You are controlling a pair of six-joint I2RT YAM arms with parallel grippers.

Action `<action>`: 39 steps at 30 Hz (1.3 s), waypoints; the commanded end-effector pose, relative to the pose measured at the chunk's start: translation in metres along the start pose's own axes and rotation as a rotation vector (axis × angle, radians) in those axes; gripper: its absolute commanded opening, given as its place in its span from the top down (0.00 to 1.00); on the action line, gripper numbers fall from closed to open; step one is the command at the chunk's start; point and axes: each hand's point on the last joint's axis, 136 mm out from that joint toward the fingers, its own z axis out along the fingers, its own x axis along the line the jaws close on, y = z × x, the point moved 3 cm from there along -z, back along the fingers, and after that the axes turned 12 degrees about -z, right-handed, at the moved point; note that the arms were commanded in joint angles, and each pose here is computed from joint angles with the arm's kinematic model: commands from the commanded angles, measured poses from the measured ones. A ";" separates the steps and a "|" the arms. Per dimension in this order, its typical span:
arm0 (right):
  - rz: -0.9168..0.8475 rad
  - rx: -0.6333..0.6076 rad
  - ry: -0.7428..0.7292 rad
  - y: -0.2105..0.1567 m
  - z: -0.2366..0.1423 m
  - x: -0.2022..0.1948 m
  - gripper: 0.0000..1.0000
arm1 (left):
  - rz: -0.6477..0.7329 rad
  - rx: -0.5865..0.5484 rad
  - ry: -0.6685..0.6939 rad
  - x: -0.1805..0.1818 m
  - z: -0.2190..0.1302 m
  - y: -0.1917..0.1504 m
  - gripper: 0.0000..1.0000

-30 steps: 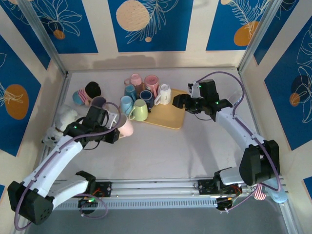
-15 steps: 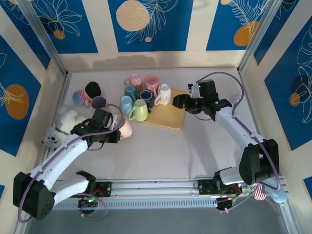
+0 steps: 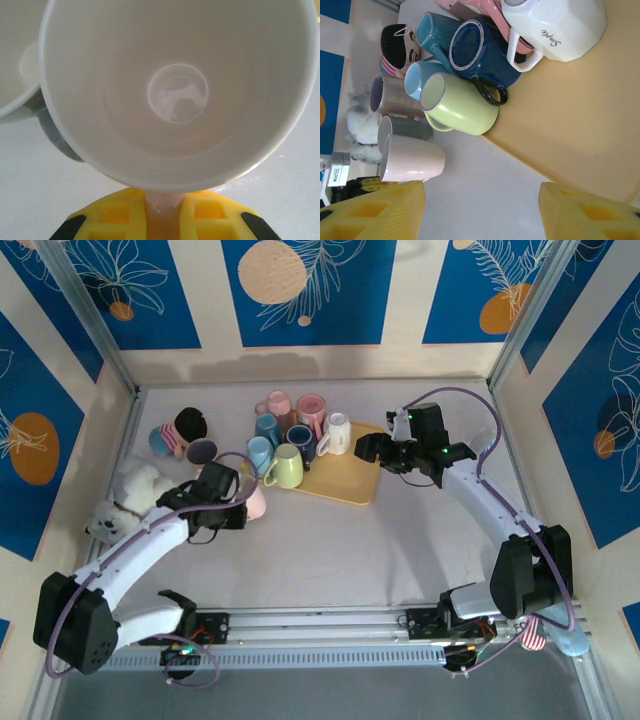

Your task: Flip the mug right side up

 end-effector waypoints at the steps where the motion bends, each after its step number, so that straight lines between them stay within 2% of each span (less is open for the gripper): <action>1: 0.009 0.016 0.017 -0.003 -0.002 0.001 0.38 | -0.033 -0.062 0.070 0.007 -0.005 0.012 1.00; 8: 0.010 0.015 0.020 -0.003 -0.002 0.001 0.38 | -0.037 -0.072 0.115 0.013 -0.004 0.015 1.00; 18: 0.012 0.012 0.012 -0.004 -0.005 -0.002 0.38 | 0.020 -0.081 0.059 0.003 0.008 0.018 0.99; 21: 0.012 0.010 0.012 -0.004 -0.005 -0.002 0.38 | 0.030 -0.101 0.057 0.004 0.006 0.019 0.87; 24: 0.018 0.010 0.015 -0.003 -0.005 -0.003 0.38 | 0.049 -0.106 0.023 0.001 0.006 0.017 0.80; 32: 0.035 0.001 0.028 -0.001 -0.007 -0.006 0.37 | 0.071 -0.097 0.017 0.002 0.011 0.012 0.76; 39: 0.039 0.011 0.015 -0.005 -0.006 -0.009 0.37 | 0.078 -0.112 0.011 0.005 0.007 0.009 0.54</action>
